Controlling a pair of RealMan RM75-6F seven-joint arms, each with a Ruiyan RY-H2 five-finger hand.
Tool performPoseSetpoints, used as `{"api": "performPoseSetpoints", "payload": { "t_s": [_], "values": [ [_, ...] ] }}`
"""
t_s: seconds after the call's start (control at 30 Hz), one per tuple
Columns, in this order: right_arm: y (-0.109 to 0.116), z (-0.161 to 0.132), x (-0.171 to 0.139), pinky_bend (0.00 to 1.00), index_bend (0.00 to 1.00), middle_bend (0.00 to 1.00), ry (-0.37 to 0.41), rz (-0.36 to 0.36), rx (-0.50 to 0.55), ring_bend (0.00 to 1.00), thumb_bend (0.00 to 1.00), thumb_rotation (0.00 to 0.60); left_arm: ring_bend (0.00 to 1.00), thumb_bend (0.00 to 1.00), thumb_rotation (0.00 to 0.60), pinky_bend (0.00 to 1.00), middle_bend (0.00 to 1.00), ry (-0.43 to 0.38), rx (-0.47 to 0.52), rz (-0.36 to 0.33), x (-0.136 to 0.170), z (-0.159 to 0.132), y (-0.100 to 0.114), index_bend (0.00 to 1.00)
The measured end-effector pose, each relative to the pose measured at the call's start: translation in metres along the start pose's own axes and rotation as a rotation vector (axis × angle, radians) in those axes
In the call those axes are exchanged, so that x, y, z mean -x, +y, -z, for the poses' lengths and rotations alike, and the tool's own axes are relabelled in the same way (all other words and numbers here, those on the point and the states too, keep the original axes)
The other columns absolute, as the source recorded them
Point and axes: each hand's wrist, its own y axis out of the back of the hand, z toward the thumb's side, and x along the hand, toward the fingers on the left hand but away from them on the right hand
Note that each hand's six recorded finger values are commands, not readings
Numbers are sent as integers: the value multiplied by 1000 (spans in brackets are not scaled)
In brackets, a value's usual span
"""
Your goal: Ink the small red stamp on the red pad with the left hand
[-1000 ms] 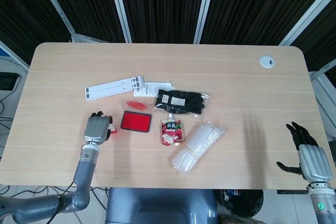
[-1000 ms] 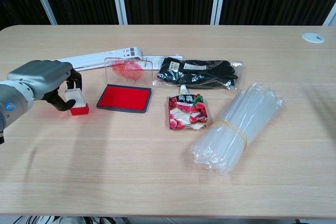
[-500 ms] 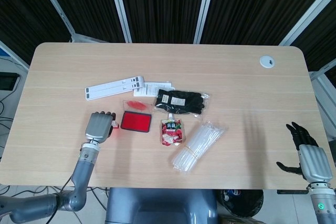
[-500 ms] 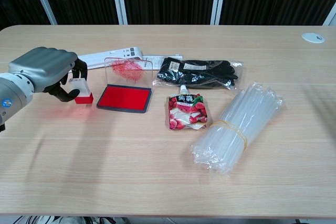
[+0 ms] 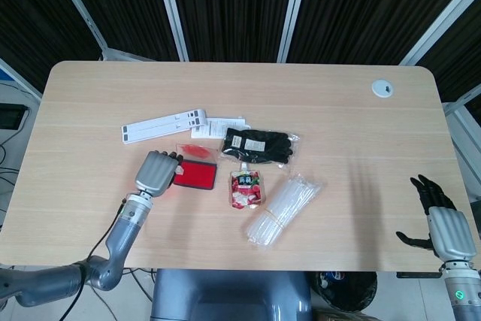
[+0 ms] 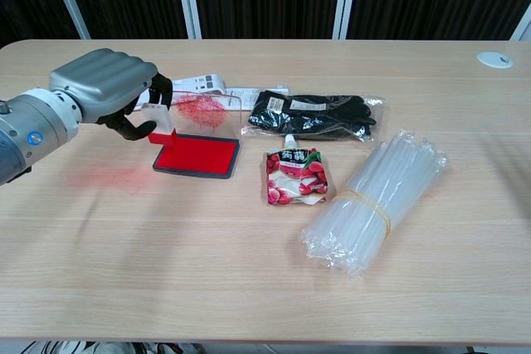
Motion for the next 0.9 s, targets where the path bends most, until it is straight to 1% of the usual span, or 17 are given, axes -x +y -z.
{"api": "performPoseSetpoints", "payload": {
  "t_s": [0.27,0.6,0.9],
  "values": [
    [0,0,1,185,0,0,-1,-2,4,0,191,600,562,527,600,647,734,-33,-15,11,-16,-12,-1,729],
    [0,-1,1,185,0,0,-5,-8,11,0,191,600,562,527,600,647,734,-35,-19,50,-24,-24,-16,730],
    [0,-1,2,185,0,0,-7,-12,18,0,191,600,564,527,600,648,737,-35,-31,63,-27,-28,-25,731]
  ]
}}
